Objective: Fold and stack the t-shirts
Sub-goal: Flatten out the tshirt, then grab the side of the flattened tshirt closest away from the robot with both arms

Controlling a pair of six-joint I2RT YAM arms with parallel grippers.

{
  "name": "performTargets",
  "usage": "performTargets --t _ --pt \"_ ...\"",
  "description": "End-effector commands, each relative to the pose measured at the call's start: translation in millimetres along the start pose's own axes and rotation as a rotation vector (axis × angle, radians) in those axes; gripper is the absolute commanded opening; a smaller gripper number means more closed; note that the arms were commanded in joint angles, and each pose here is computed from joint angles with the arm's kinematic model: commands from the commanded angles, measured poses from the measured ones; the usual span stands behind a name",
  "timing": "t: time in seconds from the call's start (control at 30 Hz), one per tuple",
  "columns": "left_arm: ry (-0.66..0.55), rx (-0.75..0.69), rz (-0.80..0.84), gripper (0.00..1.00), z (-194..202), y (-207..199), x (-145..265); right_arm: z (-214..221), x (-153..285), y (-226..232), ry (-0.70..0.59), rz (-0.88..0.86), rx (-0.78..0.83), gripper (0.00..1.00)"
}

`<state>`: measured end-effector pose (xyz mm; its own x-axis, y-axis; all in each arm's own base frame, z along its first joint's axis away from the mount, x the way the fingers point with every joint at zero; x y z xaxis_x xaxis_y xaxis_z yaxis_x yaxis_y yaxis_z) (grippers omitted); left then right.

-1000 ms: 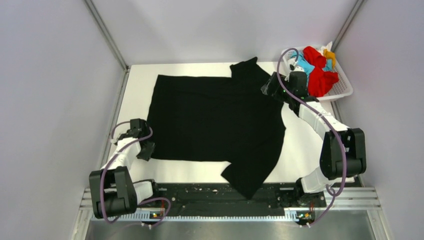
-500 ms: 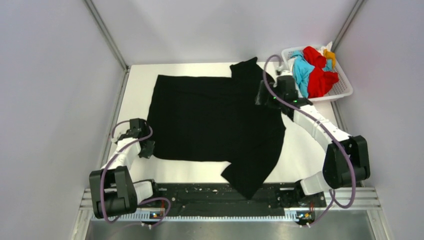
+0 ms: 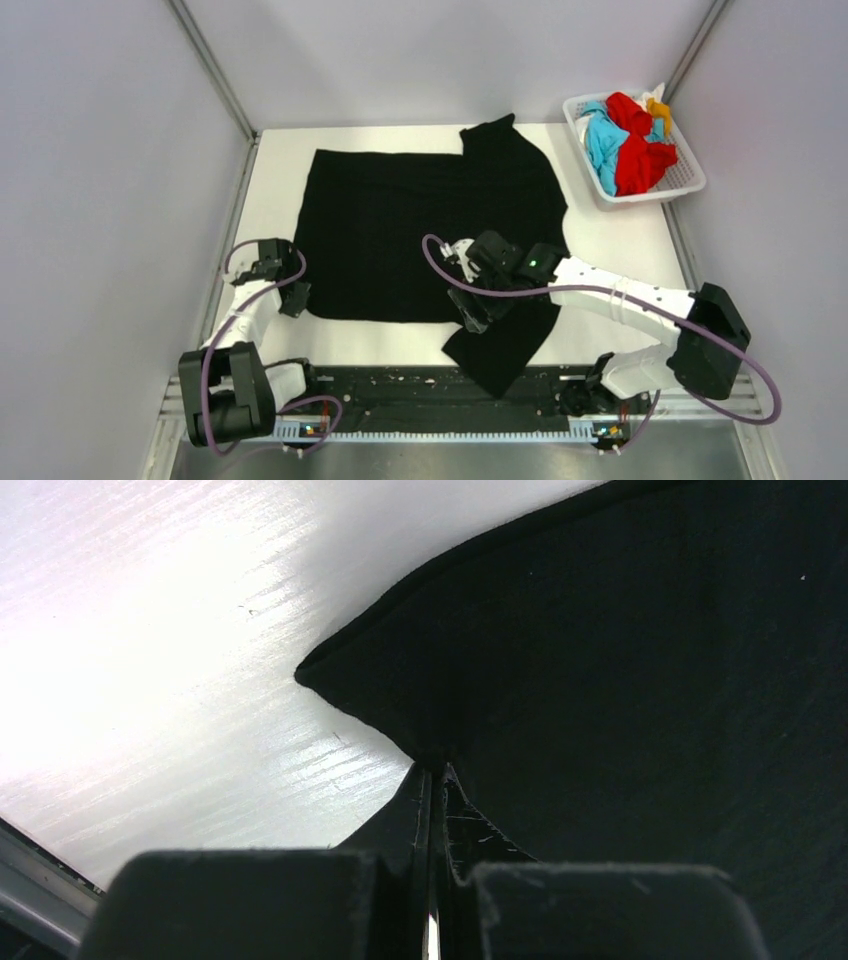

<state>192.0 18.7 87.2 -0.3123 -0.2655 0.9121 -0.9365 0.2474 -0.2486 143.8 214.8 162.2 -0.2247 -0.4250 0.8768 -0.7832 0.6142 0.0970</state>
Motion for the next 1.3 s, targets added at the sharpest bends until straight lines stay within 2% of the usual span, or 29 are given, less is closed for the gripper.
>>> performTargets --t 0.0,0.1,0.17,0.33,0.4,0.47,0.53,0.67,0.73,1.07,1.1,1.13,1.2,1.27 --pt "0.017 -0.020 0.041 0.00 2 -2 -1 17 -1 13 0.181 -0.084 0.004 0.69" --pt "0.022 -0.017 0.036 0.00 3 -1 -1 31 -28 16 0.263 -0.061 -0.041 0.62" --pt "0.039 -0.016 0.053 0.00 4 -4 1 38 -34 19 0.280 -0.031 -0.068 0.62" --pt "0.105 -0.051 0.071 0.00 5 -16 6 45 -20 40 0.182 -0.007 -0.084 0.61" --pt "0.117 -0.075 0.045 0.00 5 -15 5 53 -19 48 0.184 0.006 -0.096 0.60" --pt "0.119 -0.092 0.044 0.00 6 -13 3 65 -21 56 0.212 0.011 -0.110 0.58" --pt "0.119 -0.105 0.049 0.00 7 -12 2 75 -24 64 0.240 0.003 -0.115 0.52" --pt "0.134 -0.129 0.069 0.00 7 -15 6 79 -24 80 0.279 -0.042 -0.102 0.52" --pt "0.151 -0.137 0.088 0.00 9 -15 5 85 -27 83 0.319 -0.056 -0.088 0.48" --pt "0.140 -0.144 0.118 0.00 10 -13 6 117 -57 80 0.424 -0.015 -0.065 0.48" --pt "0.141 -0.145 0.117 0.00 10 -13 6 120 -58 80 0.437 -0.009 -0.060 0.46" --pt "0.143 -0.144 0.115 0.00 11 -13 6 122 -58 78 0.444 0.009 -0.059 0.38" --pt "0.145 -0.143 0.115 0.00 10 -13 6 120 -57 72 0.439 0.075 -0.055 0.15" --pt "0.144 -0.143 0.116 0.00 10 -13 8 110 -52 66 0.403 0.159 -0.059 0.00"
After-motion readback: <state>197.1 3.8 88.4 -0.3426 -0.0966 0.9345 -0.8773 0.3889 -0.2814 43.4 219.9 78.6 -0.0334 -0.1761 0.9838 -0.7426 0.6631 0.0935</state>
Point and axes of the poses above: each gripper's point midway between its finger pads, its own x axis back along the fingers, its own y axis along the line the jaws close on, z = x × y, the point moved 7 cm from there along x, back along the fingers, and after that the axes turned 8 degrees about x, right-handed, at the moved point
